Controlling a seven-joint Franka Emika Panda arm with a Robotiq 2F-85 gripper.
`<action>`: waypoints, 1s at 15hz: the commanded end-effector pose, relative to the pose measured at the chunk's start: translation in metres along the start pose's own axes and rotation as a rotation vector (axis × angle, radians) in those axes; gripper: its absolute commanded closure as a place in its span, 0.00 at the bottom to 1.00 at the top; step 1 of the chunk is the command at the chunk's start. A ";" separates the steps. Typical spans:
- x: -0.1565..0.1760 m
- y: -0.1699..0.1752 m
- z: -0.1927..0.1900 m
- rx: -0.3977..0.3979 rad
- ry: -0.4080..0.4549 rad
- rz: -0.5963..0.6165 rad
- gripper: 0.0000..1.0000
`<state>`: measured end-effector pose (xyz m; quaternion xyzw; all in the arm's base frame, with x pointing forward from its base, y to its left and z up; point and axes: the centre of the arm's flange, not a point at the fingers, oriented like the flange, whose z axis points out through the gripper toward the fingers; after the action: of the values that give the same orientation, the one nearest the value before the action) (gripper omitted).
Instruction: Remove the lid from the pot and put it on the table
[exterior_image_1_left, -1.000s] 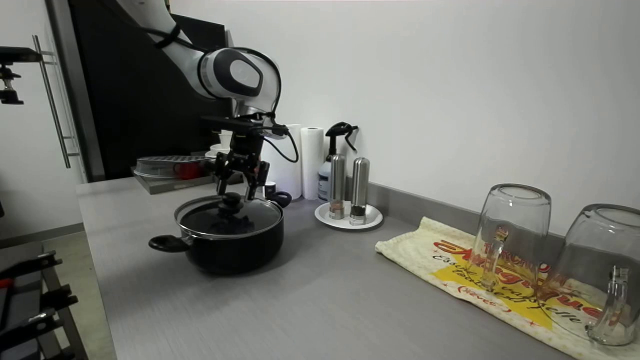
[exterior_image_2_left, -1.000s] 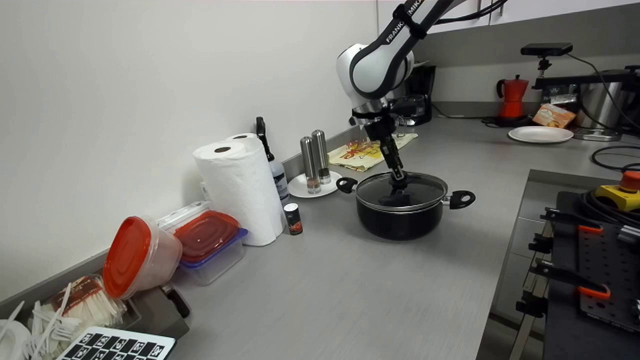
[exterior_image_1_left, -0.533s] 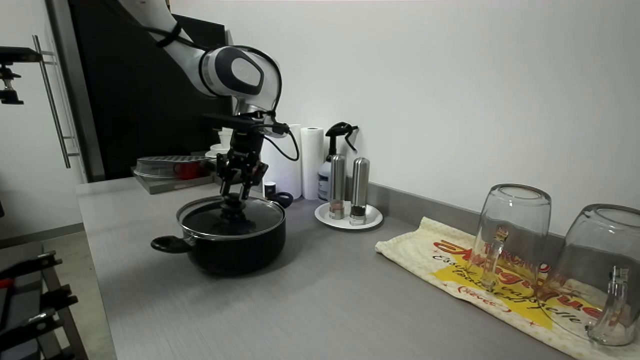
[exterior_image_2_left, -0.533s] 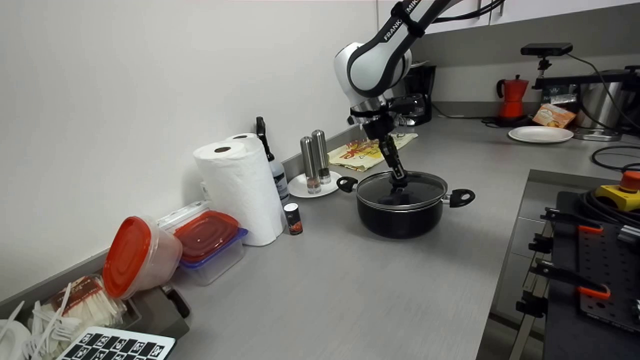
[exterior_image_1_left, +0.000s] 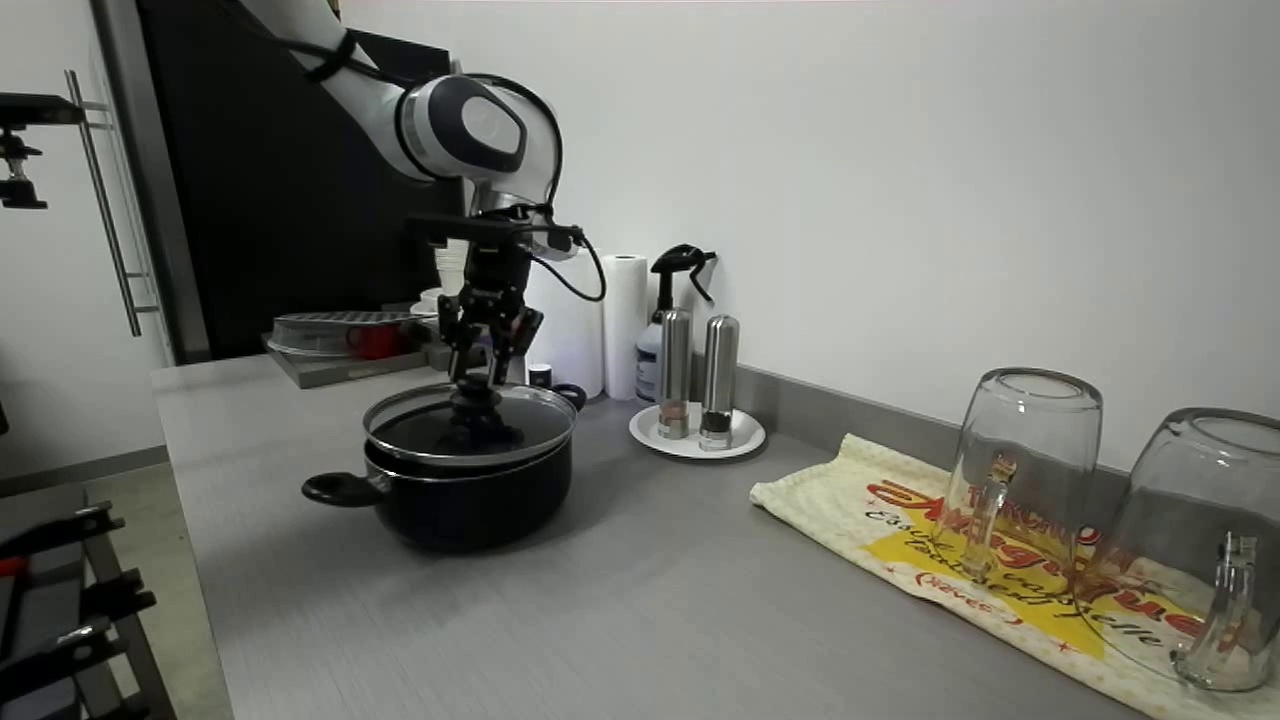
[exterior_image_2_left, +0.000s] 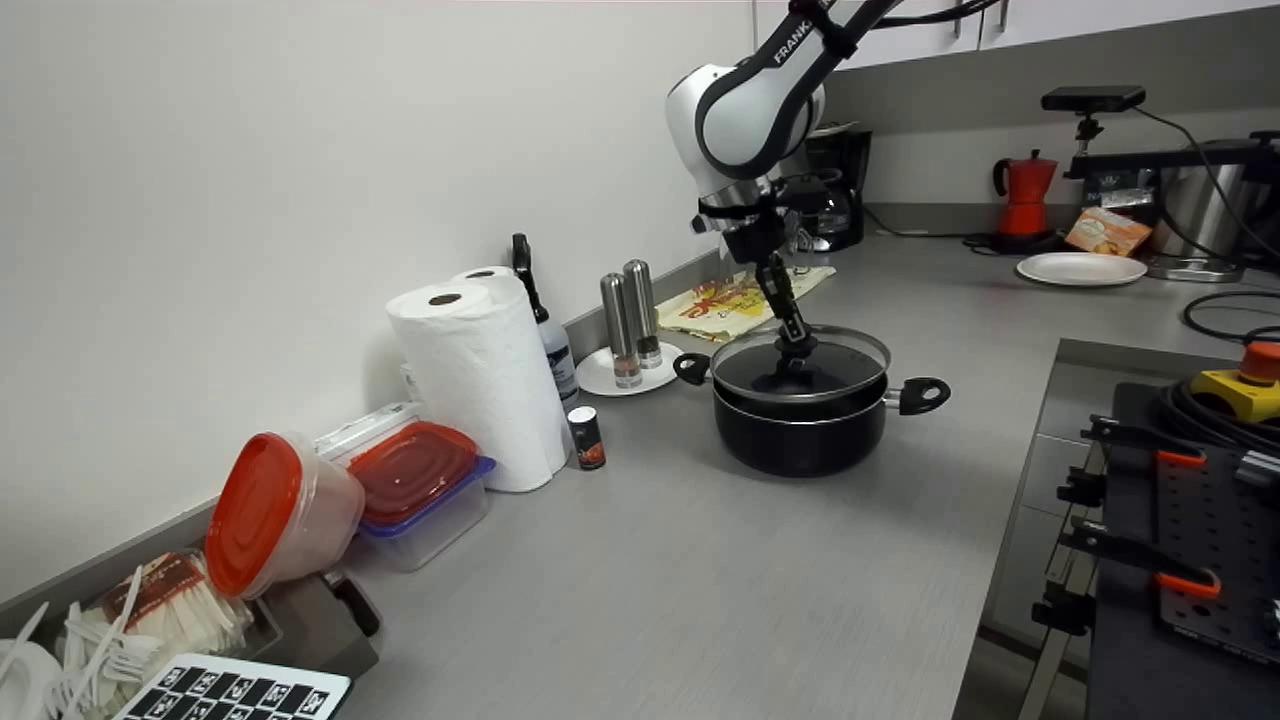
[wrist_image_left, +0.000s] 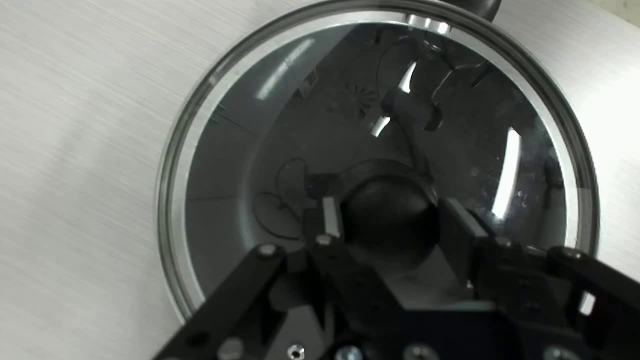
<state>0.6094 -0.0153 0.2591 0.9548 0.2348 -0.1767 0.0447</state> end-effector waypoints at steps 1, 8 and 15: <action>-0.027 -0.015 -0.059 -0.119 0.034 0.013 0.76; -0.035 -0.075 -0.158 -0.316 0.126 -0.043 0.76; 0.016 -0.150 -0.198 -0.410 0.158 -0.154 0.76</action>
<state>0.5962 0.1271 0.4256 0.9229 0.3322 -0.0560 0.1865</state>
